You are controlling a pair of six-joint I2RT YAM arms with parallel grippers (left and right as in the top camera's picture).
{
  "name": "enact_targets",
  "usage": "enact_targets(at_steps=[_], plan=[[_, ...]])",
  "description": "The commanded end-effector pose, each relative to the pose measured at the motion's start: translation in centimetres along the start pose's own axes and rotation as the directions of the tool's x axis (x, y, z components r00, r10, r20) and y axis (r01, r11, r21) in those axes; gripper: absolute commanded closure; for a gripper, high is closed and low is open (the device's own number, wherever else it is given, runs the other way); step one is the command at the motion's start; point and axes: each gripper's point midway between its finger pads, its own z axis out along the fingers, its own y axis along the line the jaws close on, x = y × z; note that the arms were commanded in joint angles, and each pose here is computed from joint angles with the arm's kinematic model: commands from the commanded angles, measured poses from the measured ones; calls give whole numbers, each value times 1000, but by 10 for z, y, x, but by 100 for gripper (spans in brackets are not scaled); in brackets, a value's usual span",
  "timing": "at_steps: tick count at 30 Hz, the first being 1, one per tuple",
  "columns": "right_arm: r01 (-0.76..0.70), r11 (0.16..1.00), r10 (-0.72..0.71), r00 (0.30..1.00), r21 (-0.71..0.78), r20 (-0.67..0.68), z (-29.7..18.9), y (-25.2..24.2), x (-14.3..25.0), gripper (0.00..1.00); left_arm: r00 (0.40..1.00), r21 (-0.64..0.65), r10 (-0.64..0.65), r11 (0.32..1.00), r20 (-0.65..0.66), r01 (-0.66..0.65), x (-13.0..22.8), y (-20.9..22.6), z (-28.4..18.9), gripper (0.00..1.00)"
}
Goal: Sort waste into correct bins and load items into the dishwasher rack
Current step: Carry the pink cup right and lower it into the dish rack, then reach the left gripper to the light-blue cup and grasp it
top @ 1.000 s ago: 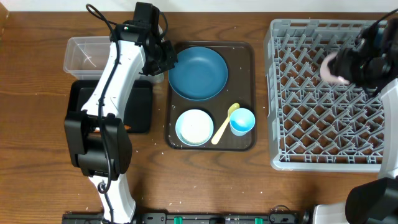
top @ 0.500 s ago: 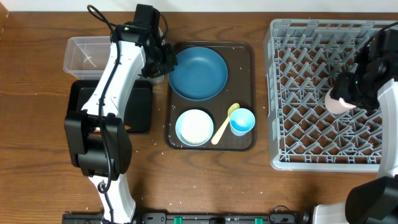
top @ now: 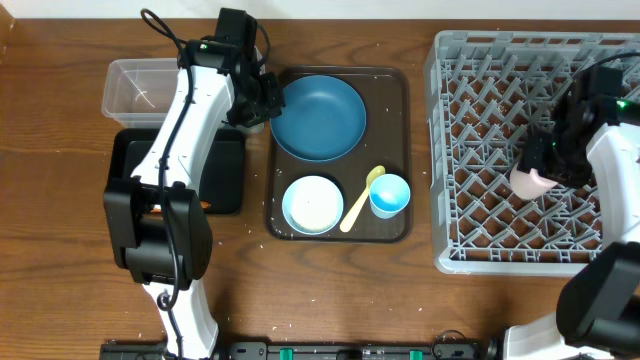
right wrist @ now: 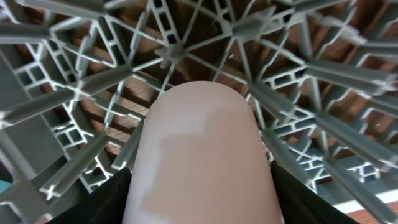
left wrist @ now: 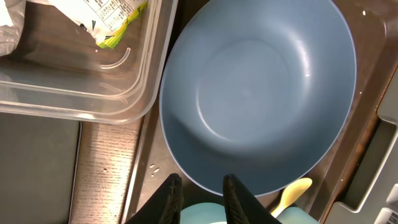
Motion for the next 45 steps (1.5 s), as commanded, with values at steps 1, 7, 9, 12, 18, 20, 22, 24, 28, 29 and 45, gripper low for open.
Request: enact_targets(at_steps=[1, 7, 9, 12, 18, 20, 22, 24, 28, 29, 45], plan=[[0, 1000, 0, 1000, -8, -30, 10, 7, 3, 49, 1000, -15, 11, 1000, -1, -11, 2, 4, -1, 75], [-3, 1000, 3, 998, -3, -69, 27, 8, 3, 28, 1000, -15, 11, 1000, -1, -11, 2, 4, -1, 75], [-4, 1000, 3, 998, -19, -62, 28, 11, 1, 20, 1000, -15, 12, 1000, 0, -12, 2, 4, -1, 75], [-6, 998, 3, 999, -68, -36, 21, 19, -6, 13, 1000, -11, 22, 1000, 5, -22, 1, 3, -1, 75], [0, 995, 4, 999, -96, 37, -20, 24, -26, 5, 989, 44, 142, 989, 34, -143, 2, -15, -30, 78], [2, 995, 5, 998, -103, 65, -37, 25, -32, 1, 982, 52, 184, 981, 53, -186, 7, -22, -45, 78], [9, 991, 6, 994, -135, 109, -56, 30, -39, 1, 969, 62, 237, 968, 69, -241, 17, -34, -61, 73], [23, 981, 7, 988, -191, 152, -73, 39, -44, 1, 953, 74, 294, 951, 72, -299, 33, -49, -72, 66], [40, 969, 8, 982, -244, 191, -89, 48, -46, 1, 920, 97, 391, 915, 29, -392, 71, -80, -72, 47], [40, 969, 7, 982, -244, 191, -89, 48, -45, 1, 911, 98, 413, 906, 15, -412, 79, -86, -67, 46], [47, 970, -3, 984, -240, 179, -87, 47, -42, 1, 771, 71, 594, 800, -229, -596, 170, -127, 38, 45]])
